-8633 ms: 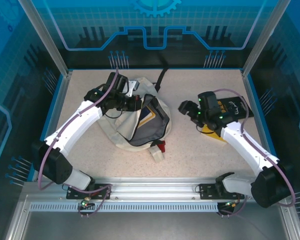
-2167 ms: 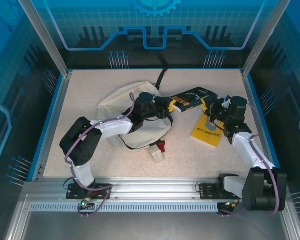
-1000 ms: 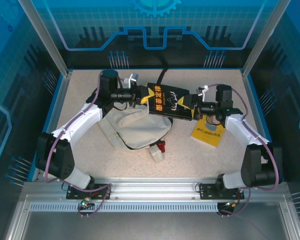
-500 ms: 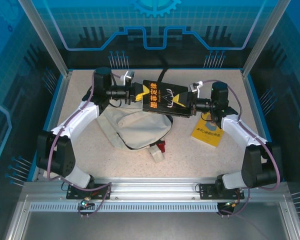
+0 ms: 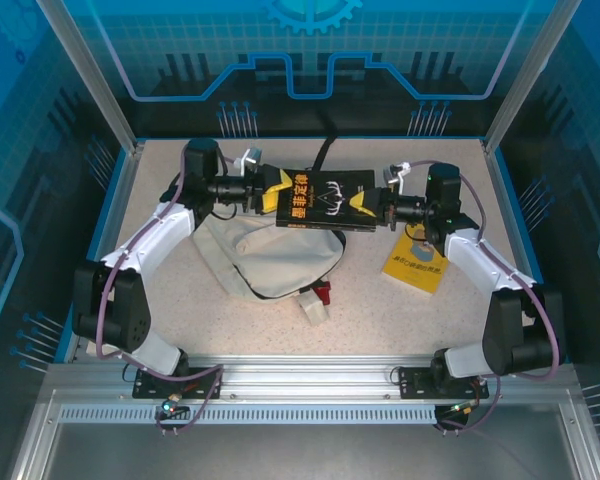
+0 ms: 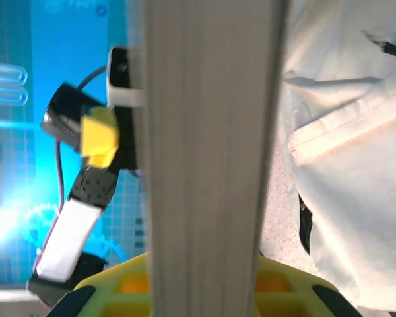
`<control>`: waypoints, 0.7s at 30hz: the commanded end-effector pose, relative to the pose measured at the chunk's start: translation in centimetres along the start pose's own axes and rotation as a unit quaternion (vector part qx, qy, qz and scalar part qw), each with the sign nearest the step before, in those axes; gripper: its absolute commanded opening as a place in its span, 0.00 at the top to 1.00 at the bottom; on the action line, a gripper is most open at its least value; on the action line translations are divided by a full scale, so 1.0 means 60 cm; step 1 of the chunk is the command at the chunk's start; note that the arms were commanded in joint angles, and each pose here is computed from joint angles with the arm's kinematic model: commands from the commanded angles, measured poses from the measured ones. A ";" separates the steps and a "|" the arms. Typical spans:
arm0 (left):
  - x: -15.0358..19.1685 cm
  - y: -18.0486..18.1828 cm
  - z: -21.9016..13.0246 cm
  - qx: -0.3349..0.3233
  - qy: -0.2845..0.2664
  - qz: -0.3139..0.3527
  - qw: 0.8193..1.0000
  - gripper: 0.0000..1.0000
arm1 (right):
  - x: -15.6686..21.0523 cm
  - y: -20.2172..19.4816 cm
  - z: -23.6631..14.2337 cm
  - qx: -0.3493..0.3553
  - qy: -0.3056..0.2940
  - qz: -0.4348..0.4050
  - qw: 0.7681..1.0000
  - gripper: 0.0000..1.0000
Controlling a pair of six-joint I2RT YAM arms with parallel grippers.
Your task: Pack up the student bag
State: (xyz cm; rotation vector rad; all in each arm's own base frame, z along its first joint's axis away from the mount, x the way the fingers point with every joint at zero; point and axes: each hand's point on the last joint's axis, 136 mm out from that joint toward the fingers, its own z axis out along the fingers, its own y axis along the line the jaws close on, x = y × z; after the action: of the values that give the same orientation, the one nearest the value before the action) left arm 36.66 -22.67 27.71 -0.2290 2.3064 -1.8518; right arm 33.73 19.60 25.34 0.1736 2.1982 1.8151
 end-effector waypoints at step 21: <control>0.099 0.135 0.006 -0.340 -0.003 0.218 0.915 0.11 | -0.009 -0.109 -0.166 0.314 -0.251 0.228 0.887 1.00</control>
State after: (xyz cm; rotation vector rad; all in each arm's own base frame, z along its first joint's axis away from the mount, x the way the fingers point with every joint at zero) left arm 32.20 -22.83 20.61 0.0199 2.5872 -0.9993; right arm 32.22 10.40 19.21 1.1930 2.4320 1.0296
